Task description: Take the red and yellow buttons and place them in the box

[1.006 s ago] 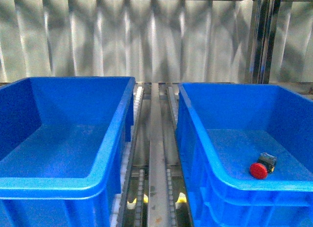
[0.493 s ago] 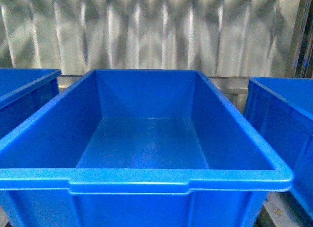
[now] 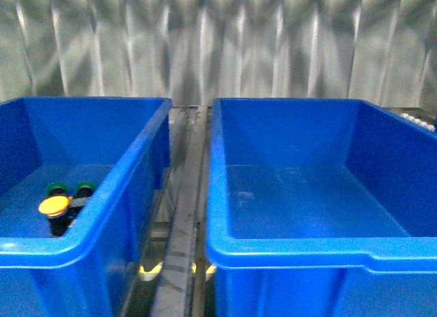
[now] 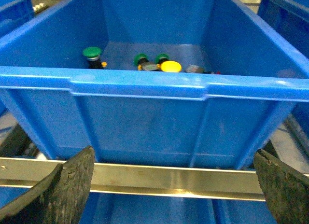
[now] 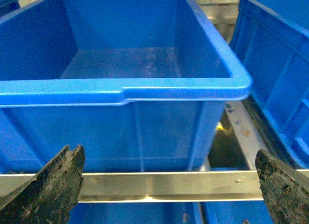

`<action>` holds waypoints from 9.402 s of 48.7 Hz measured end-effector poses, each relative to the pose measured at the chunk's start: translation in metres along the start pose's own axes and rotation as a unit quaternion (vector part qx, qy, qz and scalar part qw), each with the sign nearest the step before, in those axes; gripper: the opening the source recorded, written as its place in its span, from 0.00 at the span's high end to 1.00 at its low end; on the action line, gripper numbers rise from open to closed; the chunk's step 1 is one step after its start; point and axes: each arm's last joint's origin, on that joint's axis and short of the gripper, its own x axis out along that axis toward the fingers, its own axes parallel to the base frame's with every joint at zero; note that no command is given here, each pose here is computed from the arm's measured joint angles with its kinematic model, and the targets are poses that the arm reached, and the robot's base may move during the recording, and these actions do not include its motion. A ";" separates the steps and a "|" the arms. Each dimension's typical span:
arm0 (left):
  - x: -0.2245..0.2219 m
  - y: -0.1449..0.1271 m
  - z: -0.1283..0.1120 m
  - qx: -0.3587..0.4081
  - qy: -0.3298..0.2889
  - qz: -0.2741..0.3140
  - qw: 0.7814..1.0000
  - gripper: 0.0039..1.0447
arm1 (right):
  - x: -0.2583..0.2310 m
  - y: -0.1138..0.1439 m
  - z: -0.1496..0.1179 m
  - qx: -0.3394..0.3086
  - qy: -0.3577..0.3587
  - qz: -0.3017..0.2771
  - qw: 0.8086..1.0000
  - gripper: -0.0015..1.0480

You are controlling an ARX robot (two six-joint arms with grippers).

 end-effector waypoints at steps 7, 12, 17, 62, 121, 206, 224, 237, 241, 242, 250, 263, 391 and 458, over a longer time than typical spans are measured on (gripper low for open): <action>0.000 0.000 0.000 0.000 0.000 0.001 1.000 0.07 | 0.000 0.000 0.000 0.000 0.001 0.002 1.000 0.03; 0.000 0.000 0.000 0.000 0.000 0.003 1.000 0.07 | 0.000 0.000 0.000 0.000 0.000 0.005 1.000 0.03; 0.000 0.000 0.000 0.000 0.000 0.002 1.000 0.07 | 0.000 0.000 0.000 0.000 0.001 0.004 1.000 0.03; 0.233 -0.020 0.170 -0.077 0.295 -0.021 0.952 0.07 | 0.000 0.000 0.000 0.000 0.001 0.001 1.000 0.03; 0.363 -0.120 0.073 0.013 0.441 -0.002 0.897 0.07 | 0.000 0.000 0.000 0.000 0.001 0.001 1.000 0.03; 0.255 0.015 0.132 -0.295 0.108 -0.246 0.917 0.67 | 0.000 0.000 0.000 0.000 0.001 0.001 1.000 0.03; 0.243 -0.088 0.143 -0.385 0.102 -0.499 0.770 0.67 | 0.000 0.000 0.000 0.000 0.001 0.001 1.000 0.03; 0.234 -0.159 0.139 -0.355 0.149 -0.578 0.719 0.67 | 0.000 0.000 0.000 0.000 0.001 0.001 1.000 0.03; 0.236 -0.169 0.138 -0.352 0.152 -0.587 0.713 0.67 | 0.000 0.000 0.000 0.000 0.001 0.001 1.000 0.03; 0.237 -0.171 0.137 -0.352 0.153 -0.588 0.712 0.67 | 0.000 0.000 0.000 0.000 0.001 0.001 1.000 0.03; 0.243 -0.186 0.136 -0.346 0.156 -0.599 0.705 0.67 | 0.002 0.000 0.004 0.021 -0.019 -0.047 0.998 0.03; 0.246 -0.220 0.145 -0.325 0.158 -0.624 0.693 0.67 | 0.071 -0.049 0.127 0.168 -0.168 -0.163 0.958 0.03; 0.287 -0.296 0.135 -0.252 0.171 -0.657 0.690 0.67 | 0.182 0.044 0.161 0.710 0.023 -0.055 0.702 0.56; 0.206 -0.131 0.179 -0.243 0.031 -0.503 0.829 0.07 | 0.175 0.033 0.145 0.643 -0.007 -0.084 0.761 0.70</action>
